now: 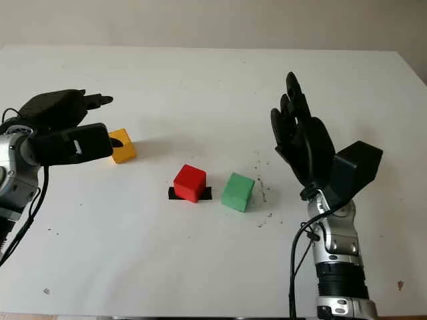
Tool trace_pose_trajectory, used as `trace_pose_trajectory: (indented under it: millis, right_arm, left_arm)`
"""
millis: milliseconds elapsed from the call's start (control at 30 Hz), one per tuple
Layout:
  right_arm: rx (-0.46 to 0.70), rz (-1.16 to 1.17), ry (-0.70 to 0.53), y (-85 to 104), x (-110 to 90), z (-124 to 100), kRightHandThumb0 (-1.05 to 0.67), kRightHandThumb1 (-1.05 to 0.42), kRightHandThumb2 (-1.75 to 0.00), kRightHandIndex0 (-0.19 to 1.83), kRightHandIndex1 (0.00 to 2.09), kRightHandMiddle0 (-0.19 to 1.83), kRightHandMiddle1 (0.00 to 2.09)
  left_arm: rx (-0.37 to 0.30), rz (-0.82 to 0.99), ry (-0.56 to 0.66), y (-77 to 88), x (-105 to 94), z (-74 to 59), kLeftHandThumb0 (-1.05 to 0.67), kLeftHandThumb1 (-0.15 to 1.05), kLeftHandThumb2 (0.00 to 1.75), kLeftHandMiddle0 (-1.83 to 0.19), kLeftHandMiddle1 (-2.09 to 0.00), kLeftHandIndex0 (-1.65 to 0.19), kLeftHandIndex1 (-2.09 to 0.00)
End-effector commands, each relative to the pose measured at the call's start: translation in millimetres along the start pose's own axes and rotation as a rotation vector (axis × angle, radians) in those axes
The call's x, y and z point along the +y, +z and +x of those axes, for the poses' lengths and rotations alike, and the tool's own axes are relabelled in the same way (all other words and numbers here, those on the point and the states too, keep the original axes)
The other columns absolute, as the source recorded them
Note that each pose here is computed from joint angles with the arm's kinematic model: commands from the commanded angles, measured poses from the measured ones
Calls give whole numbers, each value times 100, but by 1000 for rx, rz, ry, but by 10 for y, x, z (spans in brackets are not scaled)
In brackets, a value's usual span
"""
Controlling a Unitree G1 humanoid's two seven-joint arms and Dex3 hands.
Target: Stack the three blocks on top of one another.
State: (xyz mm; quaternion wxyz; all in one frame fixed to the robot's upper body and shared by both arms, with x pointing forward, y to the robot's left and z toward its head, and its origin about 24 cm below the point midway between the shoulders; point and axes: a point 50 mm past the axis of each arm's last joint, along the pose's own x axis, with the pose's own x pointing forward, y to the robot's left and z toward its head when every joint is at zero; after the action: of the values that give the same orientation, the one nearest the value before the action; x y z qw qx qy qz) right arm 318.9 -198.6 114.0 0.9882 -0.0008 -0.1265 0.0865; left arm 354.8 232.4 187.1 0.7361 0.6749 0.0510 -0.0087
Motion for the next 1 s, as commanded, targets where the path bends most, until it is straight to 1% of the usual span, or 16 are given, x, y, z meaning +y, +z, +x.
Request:
trace_pose_trajectory:
  millis: [0, 133, 233, 333, 433, 500, 533, 567, 600, 667, 733, 800, 833, 900, 967]
  right_arm:
    - [-33, -5, -14, 55, -2, -15, -74, -105, -57, -19, 0, -19, 0]
    - [-36, 23, -34, 63, -7, -17, -73, -105, -56, -19, 0, -19, 0]
    - [-33, 35, -44, 67, -25, -22, -71, -105, -55, -19, 0, -19, 0]
    - [-35, 49, -46, 69, -37, -25, -70, -105, -54, -19, 0, -19, 0]
    - [-35, 43, -52, 74, -48, -31, -70, -105, -54, -19, 0, -19, 0]
    - [-35, 44, -55, 74, -54, -35, -69, -105, -53, -19, 0, -19, 0]
    - [-35, 44, -53, 74, -56, -36, -69, -105, -52, -19, 0, -19, 1]
    - [-36, 44, -52, 73, -59, -36, -69, -105, -52, -19, 0, -19, 1]
    - [-35, 44, -51, 72, -62, -37, -69, -105, -52, -19, 0, -19, 0]
    - [-36, 49, -51, 71, -67, -37, -69, -105, -52, -19, 0, -19, 1]
    - [-39, 47, -51, 75, -68, -36, -69, -105, -51, -19, 0, -19, 1]
    - [-40, 44, -49, 77, -72, -35, -69, -105, -52, -19, 0, -19, 1]
    - [-39, 47, -50, 77, -74, -34, -69, -105, -52, -19, 0, -19, 0]
    - [-37, 49, -52, 75, -77, -34, -70, -105, -51, -19, 0, -19, 1]
    - [-33, 48, -53, 74, -79, -35, -70, -105, -50, -19, 0, -19, 1]
  left_arm:
    - [-3, 10, -6, 59, 35, 31, -87, 103, 7, 0, -3, -22, -4]
    - [6, 25, -33, 84, -23, 34, -85, 100, 5, 0, -4, -28, -7]
    - [-8, 63, -35, 97, -89, 18, -85, 100, 5, -3, -6, -37, -12]
    - [-25, 94, -38, 109, -142, 9, -84, 100, 6, -5, -7, -42, -15]
    - [-45, 108, -31, 132, -204, -4, -82, 101, 5, -11, -8, -49, -19]
    - [-51, 104, -30, 141, -231, -8, -78, 99, 5, -18, -10, -58, -25]
    - [-51, 98, -31, 144, -244, -7, -77, 99, 5, -21, -9, -60, -30]
    - [-51, 91, -32, 145, -254, -6, -75, 97, 5, -26, -7, -58, -47]
    - [-49, 87, -36, 147, -266, -4, -73, 96, 5, -33, -7, -50, -75]
    - [-47, 83, -38, 149, -282, -1, -70, 95, 5, -41, -7, -42, -106]
    - [-48, 80, -36, 151, -290, 0, -66, 94, 5, -48, -8, -36, -128]
    - [-47, 76, -34, 151, -295, 0, -58, 93, 5, -53, -9, -36, -143]
    - [-46, 78, -34, 146, -300, 2, -54, 93, 5, -54, -10, -37, -146]
    - [-43, 79, -34, 138, -310, 6, -45, 97, 6, -57, -11, -38, -143]
    - [-40, 81, -39, 133, -315, 11, -39, 100, 7, -56, -10, -35, -137]
